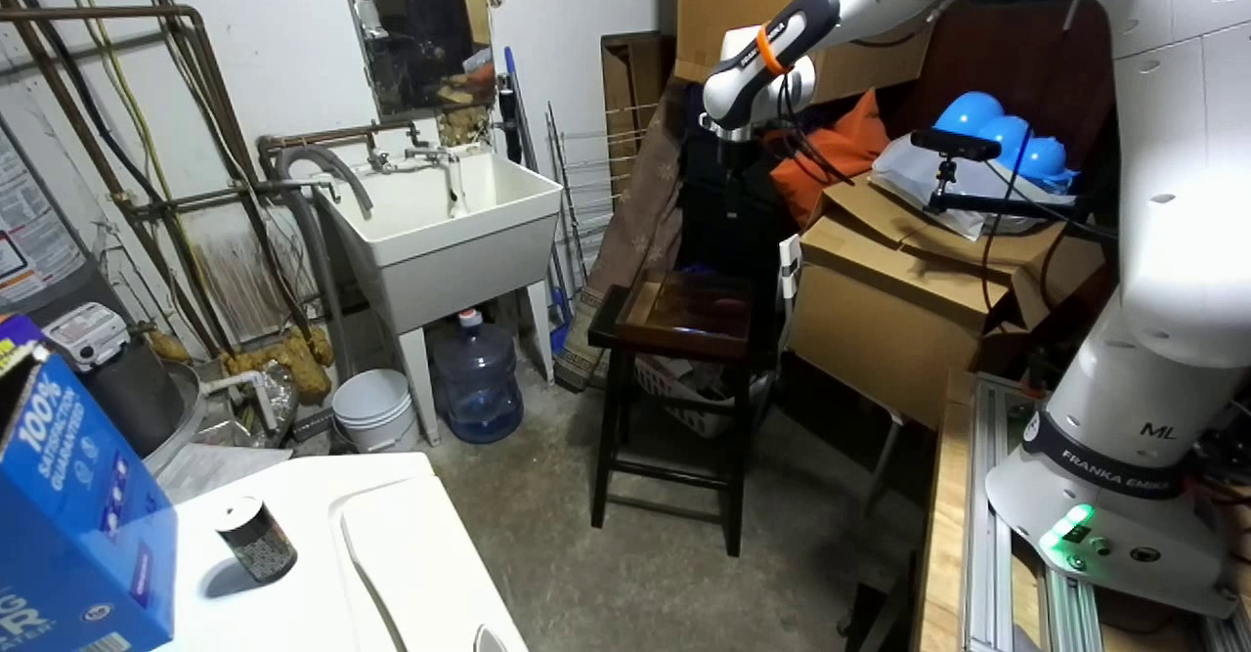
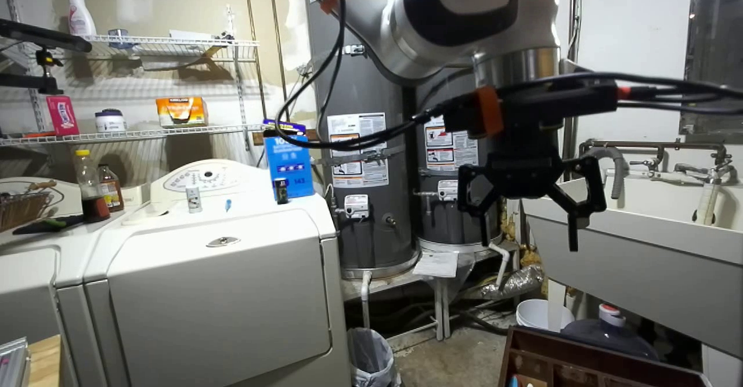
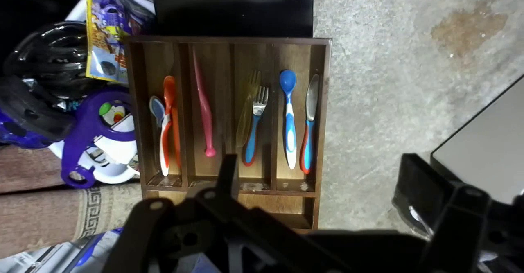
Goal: Move the pink thing from the utensil organizer to the washing machine
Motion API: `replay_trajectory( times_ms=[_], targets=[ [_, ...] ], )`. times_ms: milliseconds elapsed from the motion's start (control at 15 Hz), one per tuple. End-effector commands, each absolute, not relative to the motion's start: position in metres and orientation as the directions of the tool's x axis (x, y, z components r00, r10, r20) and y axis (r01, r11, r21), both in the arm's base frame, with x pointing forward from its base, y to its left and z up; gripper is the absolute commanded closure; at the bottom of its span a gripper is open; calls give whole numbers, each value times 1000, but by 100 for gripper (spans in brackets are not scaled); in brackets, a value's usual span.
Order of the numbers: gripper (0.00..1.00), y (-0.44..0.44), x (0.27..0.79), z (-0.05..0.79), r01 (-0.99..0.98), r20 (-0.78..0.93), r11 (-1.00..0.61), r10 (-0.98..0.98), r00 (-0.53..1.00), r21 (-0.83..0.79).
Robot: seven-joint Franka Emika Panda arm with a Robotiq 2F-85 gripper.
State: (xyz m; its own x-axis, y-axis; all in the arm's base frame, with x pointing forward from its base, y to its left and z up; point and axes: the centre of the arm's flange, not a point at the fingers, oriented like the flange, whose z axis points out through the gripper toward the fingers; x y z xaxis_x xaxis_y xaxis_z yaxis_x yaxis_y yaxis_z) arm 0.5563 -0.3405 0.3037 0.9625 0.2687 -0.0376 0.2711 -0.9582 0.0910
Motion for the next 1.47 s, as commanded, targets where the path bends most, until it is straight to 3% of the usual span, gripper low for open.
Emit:
replay_trajectory(
  times_ms=[0, 333, 1000, 1133, 1400],
  targets=[
    [0, -340, 563, 296, 277, -48, -957, 274, 961, 84],
    [0, -349, 572, 288, 274, -45, -958, 271, 962, 89],
    [0, -437, 574, 180, 213, -101, -976, 208, 973, 43],
    [0, -422, 552, 185, 215, -99, -976, 210, 973, 43],
    [0, -426, 563, 172, 210, -109, -974, 201, 973, 81]
  ],
)
